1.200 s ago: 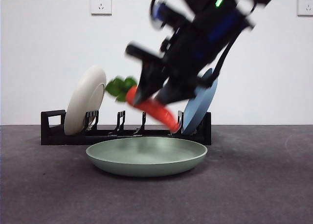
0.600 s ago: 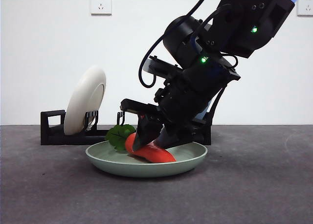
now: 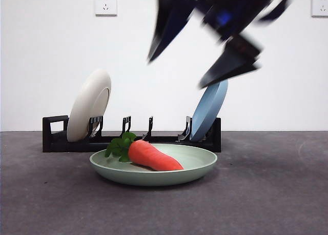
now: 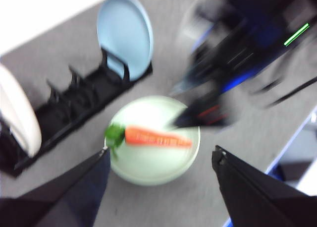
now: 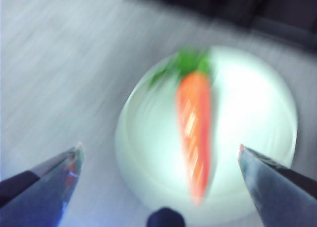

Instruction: Take the green plate from the plate rack,put the plate on the table,take the carrot from the table,put the carrot in the plate

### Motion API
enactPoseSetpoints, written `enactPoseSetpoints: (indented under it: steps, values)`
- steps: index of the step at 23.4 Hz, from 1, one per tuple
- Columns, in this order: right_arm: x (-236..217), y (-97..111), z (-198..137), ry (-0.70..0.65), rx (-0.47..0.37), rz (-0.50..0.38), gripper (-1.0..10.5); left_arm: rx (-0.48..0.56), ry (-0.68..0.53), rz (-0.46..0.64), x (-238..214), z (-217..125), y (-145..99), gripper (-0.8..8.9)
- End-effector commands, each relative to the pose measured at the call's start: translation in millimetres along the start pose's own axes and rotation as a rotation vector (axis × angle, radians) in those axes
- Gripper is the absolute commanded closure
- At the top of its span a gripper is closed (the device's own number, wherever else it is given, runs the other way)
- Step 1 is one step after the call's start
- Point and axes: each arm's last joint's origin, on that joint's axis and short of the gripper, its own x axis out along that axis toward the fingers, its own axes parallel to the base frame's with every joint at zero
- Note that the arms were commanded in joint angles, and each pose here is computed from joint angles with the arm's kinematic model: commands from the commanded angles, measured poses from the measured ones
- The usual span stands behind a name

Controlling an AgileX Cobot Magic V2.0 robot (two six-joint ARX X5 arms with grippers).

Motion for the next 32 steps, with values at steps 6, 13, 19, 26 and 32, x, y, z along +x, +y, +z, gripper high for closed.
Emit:
enactPoseSetpoints:
  steps: [6, 13, 19, 26, 32]
  values:
    - [-116, 16, -50, 0.133, 0.002, -0.009, 4.2, 0.014, 0.078, -0.126, 0, -7, -3, 4.68]
    - [-157, 21, -70, 0.042, -0.017, 0.006, 7.0, 0.02, 0.136, -0.201, -1, -12, -5, 5.96]
    - [-171, 22, -76, -0.012, -0.028, 0.013, 9.6, 0.023, 0.149, -0.199, -1, -13, -5, 8.22]
    - [-172, 22, -76, -0.017, -0.028, 0.008, 9.4, 0.025, 0.148, -0.192, -1, -13, -5, 8.16]
    - [-172, 22, -76, -0.017, -0.028, 0.008, 9.4, 0.025, 0.148, -0.193, -1, -13, -5, 8.16]
